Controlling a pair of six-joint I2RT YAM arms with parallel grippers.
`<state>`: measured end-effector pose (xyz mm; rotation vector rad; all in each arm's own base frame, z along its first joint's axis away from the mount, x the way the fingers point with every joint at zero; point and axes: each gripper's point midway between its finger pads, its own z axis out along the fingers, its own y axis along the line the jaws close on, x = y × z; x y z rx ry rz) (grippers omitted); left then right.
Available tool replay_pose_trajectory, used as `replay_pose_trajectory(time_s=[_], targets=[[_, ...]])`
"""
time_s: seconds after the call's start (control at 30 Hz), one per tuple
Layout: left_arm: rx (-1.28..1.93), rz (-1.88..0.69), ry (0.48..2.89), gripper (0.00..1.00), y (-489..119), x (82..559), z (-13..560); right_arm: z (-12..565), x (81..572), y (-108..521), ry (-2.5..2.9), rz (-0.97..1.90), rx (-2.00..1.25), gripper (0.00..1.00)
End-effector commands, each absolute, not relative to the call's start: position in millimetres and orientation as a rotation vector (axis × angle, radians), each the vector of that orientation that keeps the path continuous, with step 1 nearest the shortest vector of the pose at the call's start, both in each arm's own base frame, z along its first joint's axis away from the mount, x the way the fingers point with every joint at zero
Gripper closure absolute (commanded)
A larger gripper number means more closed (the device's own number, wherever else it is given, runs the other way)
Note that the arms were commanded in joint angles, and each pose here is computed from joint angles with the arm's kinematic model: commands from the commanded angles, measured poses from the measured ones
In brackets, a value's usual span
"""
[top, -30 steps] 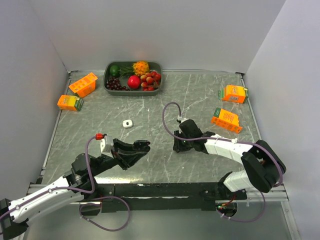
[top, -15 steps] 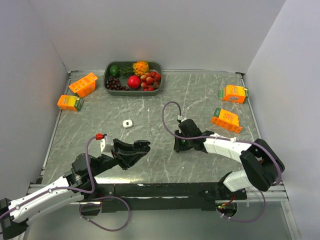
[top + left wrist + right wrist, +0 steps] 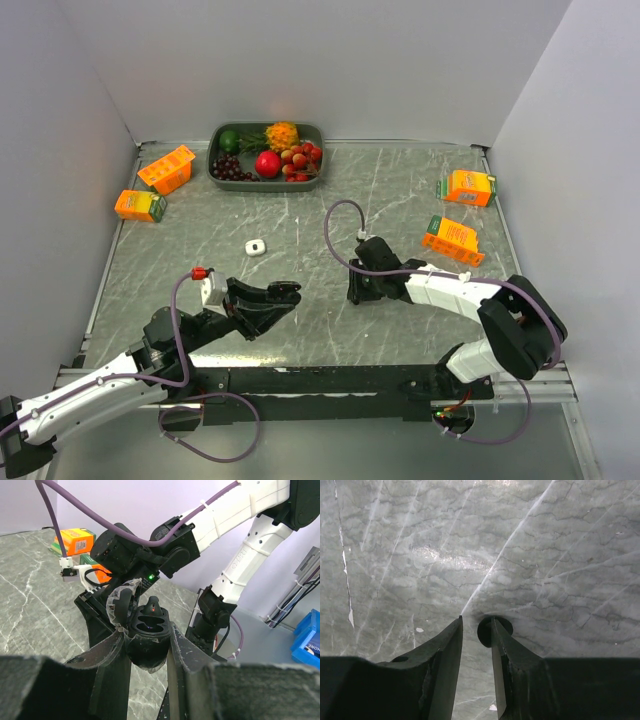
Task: Insert the wireless bluetooth earbuds into the charging case
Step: Pick up the earbud from the center of the board.
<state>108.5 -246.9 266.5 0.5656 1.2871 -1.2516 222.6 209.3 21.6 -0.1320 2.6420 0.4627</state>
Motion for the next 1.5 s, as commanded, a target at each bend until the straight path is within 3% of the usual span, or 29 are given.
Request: replay_pose_trajectory(time_s=[0.0,0.53,0.63,0.77,0.93,1.47], targets=[[0.547,-1.268,1.247,0.99,-245,106,281,4,200,172,2.758,0.247,-0.104,0.61],[0.543,-1.271,1.238,0.99,-243,105,285,11,186,165,2.761,0.231,-0.049,0.61],[0.544,-1.273,1.238,0.99,-243,104,284,10,184,163,2.768,0.214,-0.055,0.68],[0.541,-1.270,1.235,0.99,-242,104,285,5,182,160,2.794,0.178,-0.054,0.88],[0.541,-1.272,1.230,0.99,-242,104,286,1,178,158,2.813,0.160,-0.056,1.00],[0.532,-1.269,1.227,0.99,-241,104,287,71,198,182,2.557,0.384,-0.087,1.00]])
